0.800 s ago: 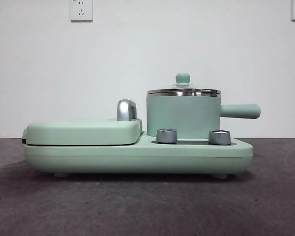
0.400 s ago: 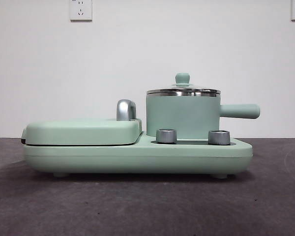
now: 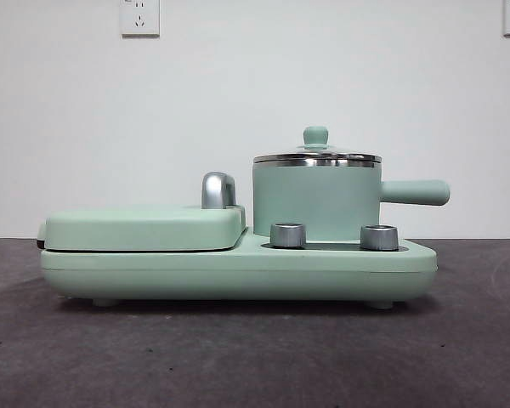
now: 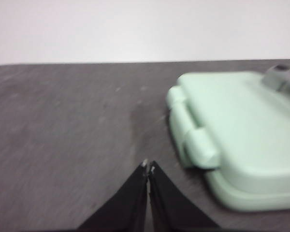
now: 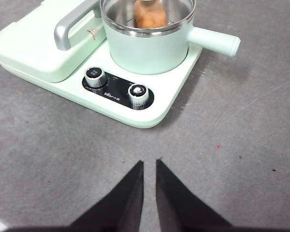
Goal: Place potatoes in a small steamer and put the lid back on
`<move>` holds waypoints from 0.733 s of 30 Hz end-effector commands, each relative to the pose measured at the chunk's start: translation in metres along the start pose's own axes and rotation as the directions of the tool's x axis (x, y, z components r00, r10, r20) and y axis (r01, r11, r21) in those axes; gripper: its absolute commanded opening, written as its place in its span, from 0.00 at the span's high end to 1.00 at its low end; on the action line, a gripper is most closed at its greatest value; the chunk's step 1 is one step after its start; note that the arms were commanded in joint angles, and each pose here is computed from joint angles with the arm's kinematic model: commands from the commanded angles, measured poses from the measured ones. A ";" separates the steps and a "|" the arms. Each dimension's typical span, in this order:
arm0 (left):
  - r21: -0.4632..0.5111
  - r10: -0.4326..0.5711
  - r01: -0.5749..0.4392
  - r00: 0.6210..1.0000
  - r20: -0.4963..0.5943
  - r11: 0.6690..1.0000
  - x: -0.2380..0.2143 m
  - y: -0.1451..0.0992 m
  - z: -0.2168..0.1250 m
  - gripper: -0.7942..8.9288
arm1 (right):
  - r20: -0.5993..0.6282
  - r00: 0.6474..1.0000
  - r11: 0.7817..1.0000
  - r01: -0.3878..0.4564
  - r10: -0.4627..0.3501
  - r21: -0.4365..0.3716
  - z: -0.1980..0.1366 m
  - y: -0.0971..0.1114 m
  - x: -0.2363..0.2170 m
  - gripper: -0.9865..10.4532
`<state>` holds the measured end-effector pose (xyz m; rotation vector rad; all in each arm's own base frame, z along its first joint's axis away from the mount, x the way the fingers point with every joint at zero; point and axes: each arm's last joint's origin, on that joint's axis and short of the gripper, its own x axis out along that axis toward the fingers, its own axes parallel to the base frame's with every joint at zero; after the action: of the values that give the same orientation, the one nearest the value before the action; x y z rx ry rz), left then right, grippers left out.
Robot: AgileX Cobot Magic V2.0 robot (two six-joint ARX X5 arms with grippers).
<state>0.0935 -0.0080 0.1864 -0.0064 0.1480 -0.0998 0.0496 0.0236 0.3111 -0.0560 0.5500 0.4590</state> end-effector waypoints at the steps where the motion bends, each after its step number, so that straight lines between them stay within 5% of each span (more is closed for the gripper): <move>1: 0.005 0.029 -0.029 1.000 0.005 1.000 0.002 0.003 -0.017 0.91 | 0.012 1.000 1.000 -0.004 0.004 0.001 0.002 0.000 -0.001 0.88; 18: -0.062 0.048 -0.048 0.999 -0.008 0.997 0.007 0.005 -0.034 0.91 | 0.012 1.000 1.000 -0.004 0.004 0.001 0.002 0.000 -0.001 0.88; 22: -0.062 0.048 -0.048 0.999 -0.008 0.997 0.007 0.005 -0.034 0.91 | 0.074 0.988 0.987 0.141 -0.135 -0.082 0.006 -0.003 -0.003 0.90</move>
<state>0.0950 -0.0038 0.1569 -0.0556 0.1532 -0.0509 0.0527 0.0214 0.3152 -0.1138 0.4840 0.3623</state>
